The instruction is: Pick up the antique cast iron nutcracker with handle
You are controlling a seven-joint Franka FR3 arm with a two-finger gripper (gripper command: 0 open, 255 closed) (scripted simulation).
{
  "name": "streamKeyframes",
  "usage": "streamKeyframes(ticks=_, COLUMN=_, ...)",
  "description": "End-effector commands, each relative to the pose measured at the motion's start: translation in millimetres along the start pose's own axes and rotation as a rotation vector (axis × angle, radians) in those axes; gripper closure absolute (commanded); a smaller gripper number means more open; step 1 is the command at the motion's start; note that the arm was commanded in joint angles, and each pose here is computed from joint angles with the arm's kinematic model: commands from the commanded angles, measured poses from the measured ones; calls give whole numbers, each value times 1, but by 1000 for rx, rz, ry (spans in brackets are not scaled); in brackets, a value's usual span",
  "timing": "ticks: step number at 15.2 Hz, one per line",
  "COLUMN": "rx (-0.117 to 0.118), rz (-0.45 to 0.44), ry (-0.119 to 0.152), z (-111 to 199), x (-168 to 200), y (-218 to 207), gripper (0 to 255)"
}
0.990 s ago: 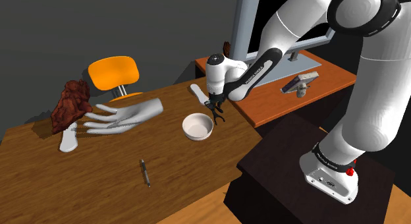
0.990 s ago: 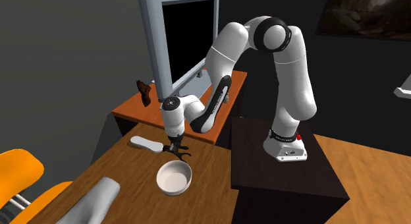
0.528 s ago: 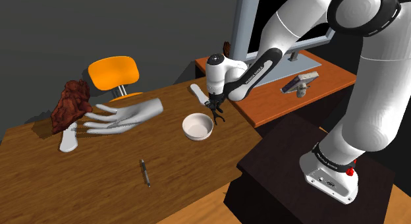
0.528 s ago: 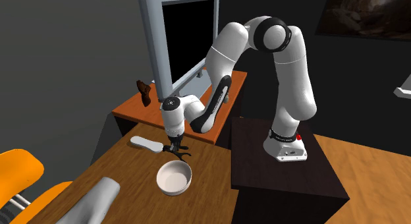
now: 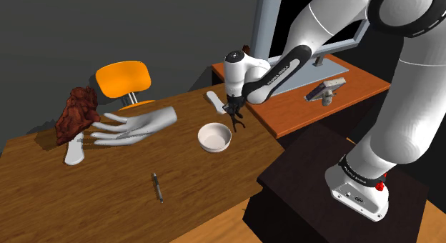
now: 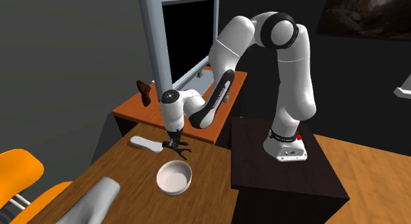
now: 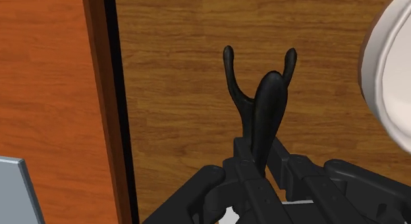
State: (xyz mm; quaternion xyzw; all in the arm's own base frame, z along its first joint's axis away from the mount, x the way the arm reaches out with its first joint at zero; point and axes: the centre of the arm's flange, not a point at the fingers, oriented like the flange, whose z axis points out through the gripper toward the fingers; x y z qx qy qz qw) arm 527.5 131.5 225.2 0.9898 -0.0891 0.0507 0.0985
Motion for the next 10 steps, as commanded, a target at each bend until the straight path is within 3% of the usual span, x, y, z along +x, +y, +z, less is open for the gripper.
streamKeyframes(ticks=1, rx=0, rz=0, ry=0, z=-11, x=1, y=1, gripper=255)
streamKeyframes(ticks=10, rx=0, rz=0, ry=0, z=-48, x=5, y=8, gripper=255)
